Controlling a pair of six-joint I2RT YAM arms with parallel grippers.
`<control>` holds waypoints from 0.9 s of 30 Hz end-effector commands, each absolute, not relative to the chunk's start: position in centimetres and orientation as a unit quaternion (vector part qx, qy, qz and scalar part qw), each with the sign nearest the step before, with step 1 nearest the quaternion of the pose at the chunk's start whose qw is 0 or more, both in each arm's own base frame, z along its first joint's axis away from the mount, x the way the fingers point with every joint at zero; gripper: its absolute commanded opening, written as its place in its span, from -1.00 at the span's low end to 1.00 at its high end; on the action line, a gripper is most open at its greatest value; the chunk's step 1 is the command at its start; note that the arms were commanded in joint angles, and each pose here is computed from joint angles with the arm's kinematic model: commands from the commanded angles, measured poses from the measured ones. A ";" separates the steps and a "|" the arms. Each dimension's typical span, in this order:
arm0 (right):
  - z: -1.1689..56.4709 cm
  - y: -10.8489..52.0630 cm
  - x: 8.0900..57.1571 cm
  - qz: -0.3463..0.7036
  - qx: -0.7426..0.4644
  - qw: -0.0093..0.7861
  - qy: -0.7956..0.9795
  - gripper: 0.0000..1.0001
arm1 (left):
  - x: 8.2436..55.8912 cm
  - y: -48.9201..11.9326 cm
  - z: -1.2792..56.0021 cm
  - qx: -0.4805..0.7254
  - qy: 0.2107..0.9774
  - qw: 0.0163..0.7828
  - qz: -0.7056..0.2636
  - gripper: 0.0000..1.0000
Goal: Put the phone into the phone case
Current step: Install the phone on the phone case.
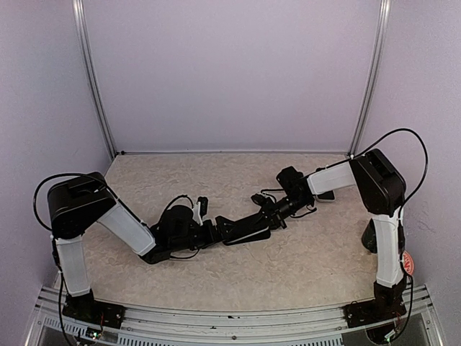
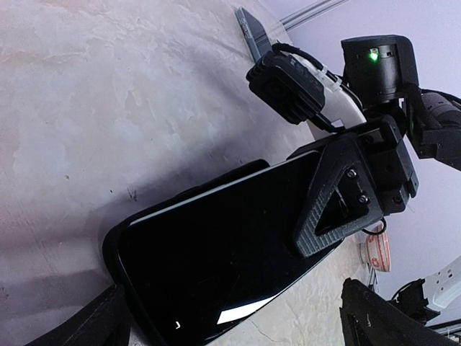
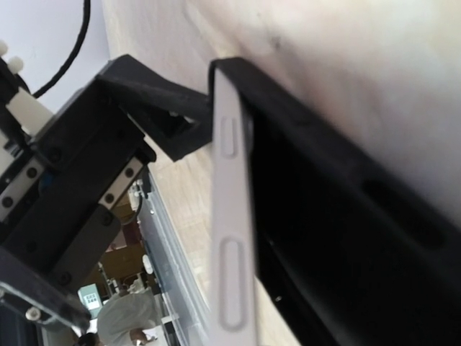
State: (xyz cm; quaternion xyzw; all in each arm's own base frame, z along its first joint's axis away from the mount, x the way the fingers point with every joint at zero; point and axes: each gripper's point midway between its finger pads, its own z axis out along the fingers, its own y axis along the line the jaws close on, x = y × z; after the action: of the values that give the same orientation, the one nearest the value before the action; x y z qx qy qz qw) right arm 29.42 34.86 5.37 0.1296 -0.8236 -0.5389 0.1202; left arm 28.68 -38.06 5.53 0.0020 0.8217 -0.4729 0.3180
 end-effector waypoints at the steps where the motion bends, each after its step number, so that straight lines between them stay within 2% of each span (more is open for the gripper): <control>1: 5.7 36.2 29.4 -0.518 0.146 0.085 -0.839 -1.00 | 27.6 -37.2 3.8 0.003 0.837 0.293 -0.462 0.98; 11: 7.8 36.4 29.4 -0.534 0.162 0.069 -0.827 -1.00 | 27.5 -36.8 3.8 0.002 0.835 0.289 -0.469 0.98; 19: 8.1 36.3 29.7 -0.535 0.162 0.062 -0.827 -1.00 | 28.3 -34.4 4.5 -0.028 0.842 0.323 -0.432 0.98; 27: 9.3 36.7 30.1 -0.547 0.166 0.053 -0.819 -1.00 | 27.9 -35.4 3.8 -0.013 0.847 0.300 -0.438 0.98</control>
State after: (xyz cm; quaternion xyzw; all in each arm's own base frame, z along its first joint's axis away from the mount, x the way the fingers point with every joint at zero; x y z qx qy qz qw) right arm 29.55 35.86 6.07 0.1369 -0.8340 -0.5264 0.0927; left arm 28.20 -35.44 5.31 -0.0192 0.8318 -0.4532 0.3200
